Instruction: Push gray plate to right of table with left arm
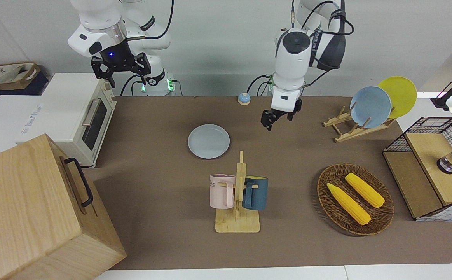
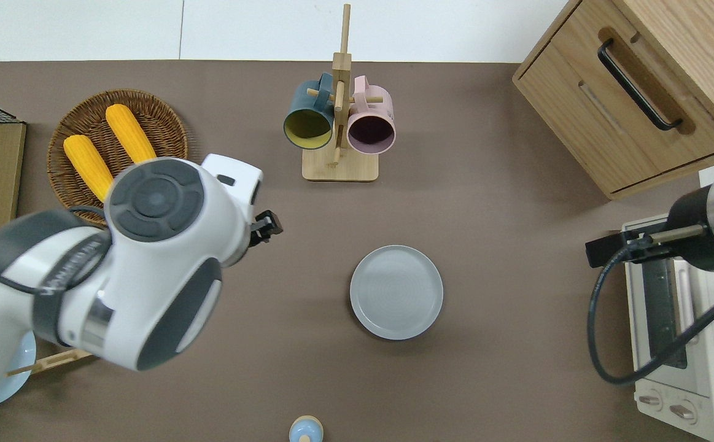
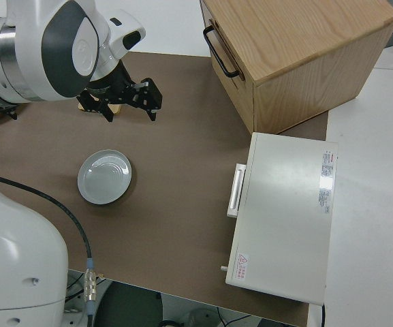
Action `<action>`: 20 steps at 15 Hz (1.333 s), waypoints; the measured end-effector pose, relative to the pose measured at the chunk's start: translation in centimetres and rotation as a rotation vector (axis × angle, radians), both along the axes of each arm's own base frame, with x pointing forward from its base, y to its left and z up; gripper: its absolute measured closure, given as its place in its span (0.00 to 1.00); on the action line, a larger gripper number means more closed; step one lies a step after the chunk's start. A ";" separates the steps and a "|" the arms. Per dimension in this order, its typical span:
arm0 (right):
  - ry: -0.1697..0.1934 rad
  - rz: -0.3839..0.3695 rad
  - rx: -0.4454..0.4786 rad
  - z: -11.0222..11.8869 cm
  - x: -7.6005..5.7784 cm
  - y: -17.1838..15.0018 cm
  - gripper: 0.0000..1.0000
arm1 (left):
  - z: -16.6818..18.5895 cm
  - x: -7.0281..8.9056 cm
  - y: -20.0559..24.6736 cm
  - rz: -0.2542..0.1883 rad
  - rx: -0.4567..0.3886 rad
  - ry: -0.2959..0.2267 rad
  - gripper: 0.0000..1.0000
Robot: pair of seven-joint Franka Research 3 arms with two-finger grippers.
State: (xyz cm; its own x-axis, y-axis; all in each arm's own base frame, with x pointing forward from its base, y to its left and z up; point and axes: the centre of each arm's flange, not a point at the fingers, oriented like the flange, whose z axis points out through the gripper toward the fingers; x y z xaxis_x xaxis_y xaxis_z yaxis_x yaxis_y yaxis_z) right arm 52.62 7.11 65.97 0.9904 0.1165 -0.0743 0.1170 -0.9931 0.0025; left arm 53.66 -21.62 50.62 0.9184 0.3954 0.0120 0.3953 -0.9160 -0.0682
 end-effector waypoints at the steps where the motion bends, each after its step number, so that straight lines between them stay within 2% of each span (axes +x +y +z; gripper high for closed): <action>1: 0.000 0.000 0.000 0.0 0.0 0.0 0.01 | 1.2 0.7 2.3 -0.015 -0.004 0.014 0.00; 5: 0.000 0.000 0.000 0.0 0.0 0.0 0.01 | 5.3 2.6 11.5 -0.082 -0.039 0.062 0.00; 7: 0.000 0.000 0.000 0.0 0.0 0.0 0.01 | 7.1 2.9 14.9 -0.084 -0.048 0.064 0.00; 10: 0.000 0.000 0.000 0.0 0.0 0.0 0.01 | 9.9 2.5 18.4 -0.080 -0.056 0.085 0.00; 13: 0.000 0.000 0.000 0.0 0.0 0.0 0.01 | 11.9 2.1 20.5 -0.113 -0.069 0.089 0.00; 16: 0.000 0.000 0.000 0.0 0.0 0.0 0.01 | 12.2 2.0 21.2 -0.143 -0.072 0.095 0.00; 20: 0.000 0.000 0.000 0.0 0.0 0.0 0.01 | 12.5 1.8 21.1 -0.247 -0.071 0.097 0.00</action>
